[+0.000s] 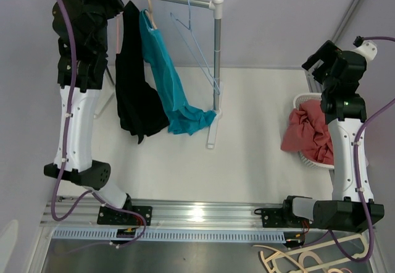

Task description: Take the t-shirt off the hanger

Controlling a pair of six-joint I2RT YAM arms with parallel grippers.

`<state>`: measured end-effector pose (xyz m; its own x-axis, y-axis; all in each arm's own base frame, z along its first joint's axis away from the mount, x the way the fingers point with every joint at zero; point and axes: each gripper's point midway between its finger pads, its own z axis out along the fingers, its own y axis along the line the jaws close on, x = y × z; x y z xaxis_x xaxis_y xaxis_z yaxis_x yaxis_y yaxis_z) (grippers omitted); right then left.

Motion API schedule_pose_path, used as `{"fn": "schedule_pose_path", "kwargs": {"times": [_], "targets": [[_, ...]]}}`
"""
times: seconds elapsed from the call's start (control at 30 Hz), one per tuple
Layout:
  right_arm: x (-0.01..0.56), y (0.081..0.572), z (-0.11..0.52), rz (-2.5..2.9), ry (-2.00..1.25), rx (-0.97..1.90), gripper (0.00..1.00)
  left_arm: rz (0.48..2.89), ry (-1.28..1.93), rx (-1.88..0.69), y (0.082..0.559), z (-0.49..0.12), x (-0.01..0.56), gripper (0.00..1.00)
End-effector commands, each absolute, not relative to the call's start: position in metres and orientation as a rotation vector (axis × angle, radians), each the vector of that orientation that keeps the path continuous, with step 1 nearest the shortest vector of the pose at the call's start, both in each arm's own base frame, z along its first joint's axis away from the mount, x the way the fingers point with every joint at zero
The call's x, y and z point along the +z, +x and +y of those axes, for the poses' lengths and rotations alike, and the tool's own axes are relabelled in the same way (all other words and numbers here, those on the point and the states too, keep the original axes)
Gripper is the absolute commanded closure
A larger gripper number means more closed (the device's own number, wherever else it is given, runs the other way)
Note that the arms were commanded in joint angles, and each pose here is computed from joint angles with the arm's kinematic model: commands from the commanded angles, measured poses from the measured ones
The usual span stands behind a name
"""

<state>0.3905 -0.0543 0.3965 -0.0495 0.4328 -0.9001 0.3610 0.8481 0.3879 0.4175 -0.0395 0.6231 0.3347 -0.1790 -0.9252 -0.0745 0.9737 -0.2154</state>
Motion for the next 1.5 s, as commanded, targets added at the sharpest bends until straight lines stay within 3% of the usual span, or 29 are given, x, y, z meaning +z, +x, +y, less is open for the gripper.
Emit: {"fn": "schedule_pose_path", "kwargs": {"times": [0.0, 0.53, 1.27, 1.47], "targets": [[0.407, 0.381, -0.050, 1.637, 0.605, 0.078, 0.01, 1.323, -0.202, -0.130, 0.442, -0.060, 0.595, 0.35], [0.401, 0.381, -0.047, 1.642, 0.609, 0.090, 0.01, 1.368, -0.120, -0.184, 0.473, -0.121, 0.569, 0.35], [0.386, 0.380, -0.044, 1.664, 0.608, 0.099, 0.00, 1.412, -0.227, -0.088, 0.420, -0.145, 0.549, 0.36], [0.383, 0.380, -0.045, 1.670, 0.607, 0.093, 0.00, 1.403, -0.216, -0.067, 0.433, -0.154, 0.556, 0.35]]}}
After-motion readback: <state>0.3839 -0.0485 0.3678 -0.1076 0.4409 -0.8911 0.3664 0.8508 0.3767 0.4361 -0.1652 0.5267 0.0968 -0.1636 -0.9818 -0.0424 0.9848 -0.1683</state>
